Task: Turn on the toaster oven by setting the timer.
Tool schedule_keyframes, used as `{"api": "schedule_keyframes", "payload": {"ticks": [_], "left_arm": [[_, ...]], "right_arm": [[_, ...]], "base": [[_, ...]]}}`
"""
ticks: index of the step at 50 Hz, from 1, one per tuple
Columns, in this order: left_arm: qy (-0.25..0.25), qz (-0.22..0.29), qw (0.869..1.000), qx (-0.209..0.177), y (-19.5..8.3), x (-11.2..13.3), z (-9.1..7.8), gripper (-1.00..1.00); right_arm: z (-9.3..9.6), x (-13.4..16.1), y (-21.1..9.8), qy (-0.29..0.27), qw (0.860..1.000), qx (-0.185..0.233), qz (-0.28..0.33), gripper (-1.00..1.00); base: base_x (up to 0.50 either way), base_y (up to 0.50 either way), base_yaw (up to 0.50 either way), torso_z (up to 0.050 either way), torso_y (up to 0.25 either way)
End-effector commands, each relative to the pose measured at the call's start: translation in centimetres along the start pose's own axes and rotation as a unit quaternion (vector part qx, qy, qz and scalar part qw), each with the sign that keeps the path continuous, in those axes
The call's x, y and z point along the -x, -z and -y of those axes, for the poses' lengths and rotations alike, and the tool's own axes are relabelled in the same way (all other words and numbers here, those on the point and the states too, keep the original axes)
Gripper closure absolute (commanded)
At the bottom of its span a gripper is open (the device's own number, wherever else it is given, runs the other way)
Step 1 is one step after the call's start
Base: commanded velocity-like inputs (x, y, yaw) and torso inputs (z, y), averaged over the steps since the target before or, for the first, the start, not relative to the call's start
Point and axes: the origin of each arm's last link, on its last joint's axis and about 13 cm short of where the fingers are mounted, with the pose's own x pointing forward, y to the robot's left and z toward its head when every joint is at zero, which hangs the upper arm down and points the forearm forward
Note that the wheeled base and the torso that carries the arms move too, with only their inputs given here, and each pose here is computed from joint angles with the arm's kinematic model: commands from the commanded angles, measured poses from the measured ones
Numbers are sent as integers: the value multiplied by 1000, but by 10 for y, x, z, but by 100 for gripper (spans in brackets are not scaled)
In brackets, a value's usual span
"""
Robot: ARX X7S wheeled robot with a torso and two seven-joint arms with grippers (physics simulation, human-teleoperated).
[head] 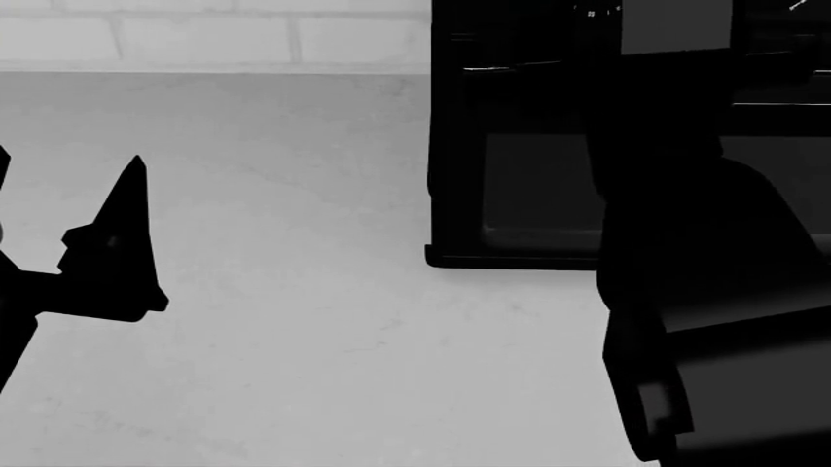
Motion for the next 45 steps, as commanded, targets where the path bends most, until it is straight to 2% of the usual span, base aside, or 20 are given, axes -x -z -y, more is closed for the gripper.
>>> {"api": "schedule_keyframes", "payload": {"ticks": [1, 10, 22, 31, 39, 45], "left_arm": [[-1, 1, 1000, -1, -1, 1, 0, -100], [-2, 2, 1000, -1, -1, 3, -2, -100], [-4, 4, 1000, -1, -2, 4, -3, -100], [-4, 5, 1000, -2, -4, 3, -3, -100], [-2, 7, 1000, -3, -5, 3, -3, -100], [-2, 8, 1000, -4, -6, 2, -3, -100]], "right_arm": [[8, 1, -29, 52, 996, -30, 64, 100], [7, 2, -33, 64, 993, -63, 71, 100], [8, 2, -36, 85, 984, -136, 78, 100], [10, 3, -42, 93, 979, -161, 85, 100], [13, 5, -45, 104, 968, -209, 90, 100], [19, 6, -45, 121, 954, -259, 88, 100]], "base": [[11, 0, 4, 0, 0], [3, 0, 1, 2, 1], [4, 0, 0, 3, 4], [6, -2, 0, 2, 2], [3, -2, -1, 3, 5], [0, -3, -4, 2, 5]]}}
